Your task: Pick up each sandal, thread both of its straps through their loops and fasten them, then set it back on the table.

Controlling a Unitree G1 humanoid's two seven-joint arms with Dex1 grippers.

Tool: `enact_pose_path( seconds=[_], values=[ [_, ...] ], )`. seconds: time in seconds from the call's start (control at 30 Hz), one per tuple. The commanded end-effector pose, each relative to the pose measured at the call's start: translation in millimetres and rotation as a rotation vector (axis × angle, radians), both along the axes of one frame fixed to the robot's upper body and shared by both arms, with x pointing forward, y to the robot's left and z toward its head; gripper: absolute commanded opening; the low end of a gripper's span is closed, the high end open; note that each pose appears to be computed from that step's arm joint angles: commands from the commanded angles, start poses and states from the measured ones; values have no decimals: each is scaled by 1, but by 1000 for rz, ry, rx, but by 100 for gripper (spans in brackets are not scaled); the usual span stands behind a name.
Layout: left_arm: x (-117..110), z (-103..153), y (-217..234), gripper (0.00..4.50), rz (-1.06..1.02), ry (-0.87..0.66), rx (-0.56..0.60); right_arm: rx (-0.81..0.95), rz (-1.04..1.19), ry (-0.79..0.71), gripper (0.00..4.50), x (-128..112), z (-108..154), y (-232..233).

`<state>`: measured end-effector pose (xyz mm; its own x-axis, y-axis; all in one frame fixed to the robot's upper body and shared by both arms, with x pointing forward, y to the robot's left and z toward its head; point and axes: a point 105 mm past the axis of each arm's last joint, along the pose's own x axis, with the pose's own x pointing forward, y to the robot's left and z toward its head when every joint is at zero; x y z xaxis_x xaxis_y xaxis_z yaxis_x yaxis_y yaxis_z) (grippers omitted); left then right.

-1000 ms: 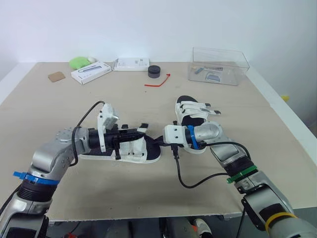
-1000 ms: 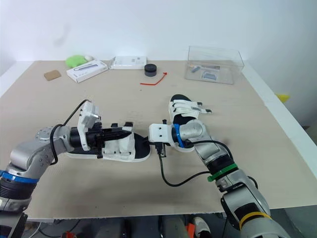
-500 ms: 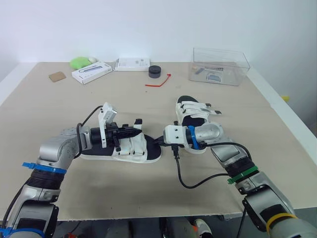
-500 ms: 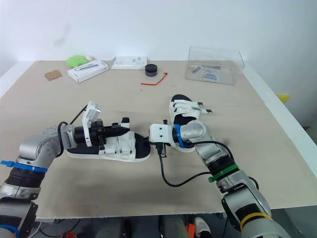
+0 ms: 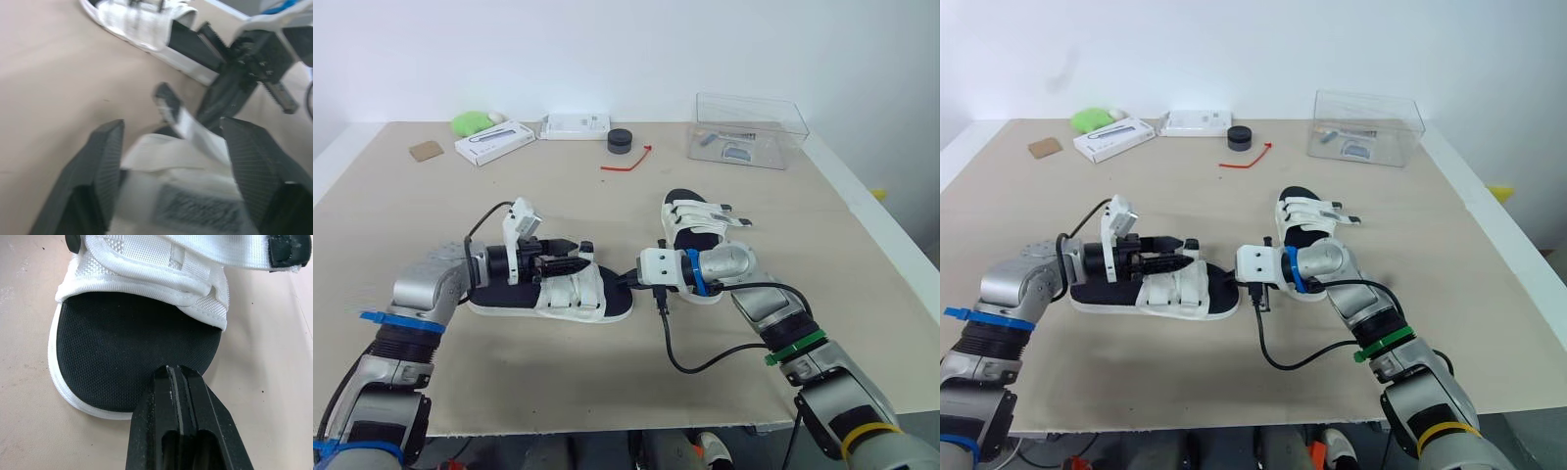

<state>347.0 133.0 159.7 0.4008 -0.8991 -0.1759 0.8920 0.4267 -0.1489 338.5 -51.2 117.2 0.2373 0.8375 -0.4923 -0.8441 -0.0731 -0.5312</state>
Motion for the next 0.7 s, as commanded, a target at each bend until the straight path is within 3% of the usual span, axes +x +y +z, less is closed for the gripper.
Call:
enact_pose_path(
  seconds=[0.03,0.13,0.27,0.37,0.53,0.7],
  values=[
    [5,51,1,325,-17,-179,-40,-81,-74,54,0,4,-22,-19],
    [1,62,-10,325,-71,-228,-51,-81,-74,52,0,4,-22,-19],
    [-9,59,-26,325,-164,-215,-62,-80,-73,51,0,3,-23,-18],
    [-10,38,-35,243,-207,-160,-27,-78,-76,50,0,3,-23,-18],
    [2,21,-38,11,-182,35,-73,-73,-80,49,0,4,-22,-17],
    [8,-6,-28,2,-188,184,53,-67,-87,45,0,5,-21,-16]
  ],
)
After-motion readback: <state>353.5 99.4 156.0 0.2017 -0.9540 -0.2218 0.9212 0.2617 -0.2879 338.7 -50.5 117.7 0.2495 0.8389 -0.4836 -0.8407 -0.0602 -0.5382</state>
